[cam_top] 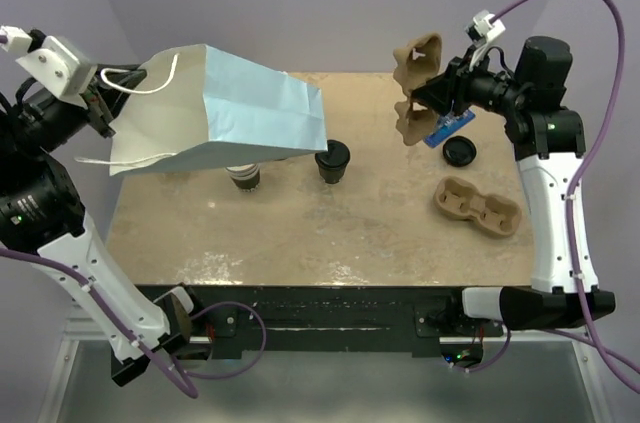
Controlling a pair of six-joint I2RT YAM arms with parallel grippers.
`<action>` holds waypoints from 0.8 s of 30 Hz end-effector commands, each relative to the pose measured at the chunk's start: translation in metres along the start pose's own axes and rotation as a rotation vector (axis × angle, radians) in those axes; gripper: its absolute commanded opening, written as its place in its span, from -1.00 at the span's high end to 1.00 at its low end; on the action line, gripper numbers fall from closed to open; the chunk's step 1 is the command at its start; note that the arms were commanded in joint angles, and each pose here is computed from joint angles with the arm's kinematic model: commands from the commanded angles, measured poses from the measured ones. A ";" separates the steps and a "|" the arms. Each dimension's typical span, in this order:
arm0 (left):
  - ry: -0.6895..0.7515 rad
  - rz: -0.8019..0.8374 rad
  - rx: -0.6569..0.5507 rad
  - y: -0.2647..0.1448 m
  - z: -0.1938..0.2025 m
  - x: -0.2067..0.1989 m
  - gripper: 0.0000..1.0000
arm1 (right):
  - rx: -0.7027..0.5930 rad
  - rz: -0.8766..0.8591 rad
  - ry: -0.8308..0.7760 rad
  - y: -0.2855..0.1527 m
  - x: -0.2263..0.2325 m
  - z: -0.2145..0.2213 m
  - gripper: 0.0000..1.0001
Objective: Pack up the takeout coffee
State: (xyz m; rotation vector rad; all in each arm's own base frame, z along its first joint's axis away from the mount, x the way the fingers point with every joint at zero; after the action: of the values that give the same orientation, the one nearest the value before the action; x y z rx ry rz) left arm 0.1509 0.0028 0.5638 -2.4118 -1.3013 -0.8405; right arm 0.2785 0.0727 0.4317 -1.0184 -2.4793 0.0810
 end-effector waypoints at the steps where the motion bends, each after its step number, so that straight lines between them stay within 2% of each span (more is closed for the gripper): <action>1: -0.005 0.162 -0.181 0.010 -0.016 0.009 1.00 | -0.141 0.077 -0.049 -0.022 0.016 -0.032 1.00; 2: 0.039 0.162 -0.218 0.010 -0.029 0.012 1.00 | -0.147 0.086 -0.047 -0.023 0.016 -0.033 1.00; 4: 0.014 0.184 -0.237 0.015 -0.018 0.019 1.00 | -0.170 0.105 -0.049 -0.028 0.020 -0.037 1.00; 7: 0.037 0.171 -0.284 0.017 -0.038 0.030 1.00 | -0.181 0.164 -0.047 -0.033 0.019 -0.043 1.00; 8: -0.004 0.173 -0.287 0.025 -0.029 0.045 1.00 | -0.184 0.187 -0.044 -0.035 0.018 -0.044 1.00; 10: 0.016 0.185 -0.336 0.037 -0.038 0.061 1.00 | -0.173 0.226 -0.063 -0.039 0.017 -0.046 1.00; 15: -0.079 0.235 -0.437 0.074 -0.048 0.075 1.00 | -0.157 0.287 -0.090 -0.039 0.008 -0.041 1.00; 16: -0.118 0.254 -0.474 0.088 -0.050 0.071 1.00 | -0.159 0.296 -0.083 -0.038 0.005 -0.039 1.00; 19: -0.219 0.255 -0.467 0.125 -0.040 0.057 1.00 | -0.187 0.310 -0.087 -0.039 0.004 -0.040 1.00; 20: -0.234 0.244 -0.410 0.139 -0.025 0.051 1.00 | -0.190 0.320 -0.089 -0.039 0.004 -0.041 1.00; 21: -0.252 0.278 -0.411 0.154 -0.028 0.034 1.00 | -0.184 0.330 -0.090 -0.039 0.001 -0.040 1.00; 22: -0.280 0.193 -0.352 0.170 -0.015 0.033 1.00 | -0.185 0.335 -0.095 -0.039 0.001 -0.041 1.00; 23: -0.257 0.214 -0.305 0.184 -0.008 0.017 1.00 | -0.184 0.347 -0.097 -0.039 -0.001 -0.042 1.00; 24: -0.253 0.271 -0.310 0.198 -0.015 -0.008 1.00 | -0.179 0.353 -0.097 -0.038 -0.003 -0.041 1.00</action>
State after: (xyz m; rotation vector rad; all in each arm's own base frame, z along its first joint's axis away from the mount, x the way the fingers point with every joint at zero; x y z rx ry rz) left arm 0.2801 -0.0728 0.6189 -3.0707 -0.8107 -0.8570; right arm 0.2732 0.0456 0.4669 -1.4535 -2.3838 0.0331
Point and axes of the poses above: each gripper's point midway between its finger pads, its own y axis out along the fingers, its own x axis along the line the jaws close on, z = x × y, the point moved 8 cm from there along -y, back along the fingers, and after that the axes turned 15 degrees about y, right-handed, at the moved point
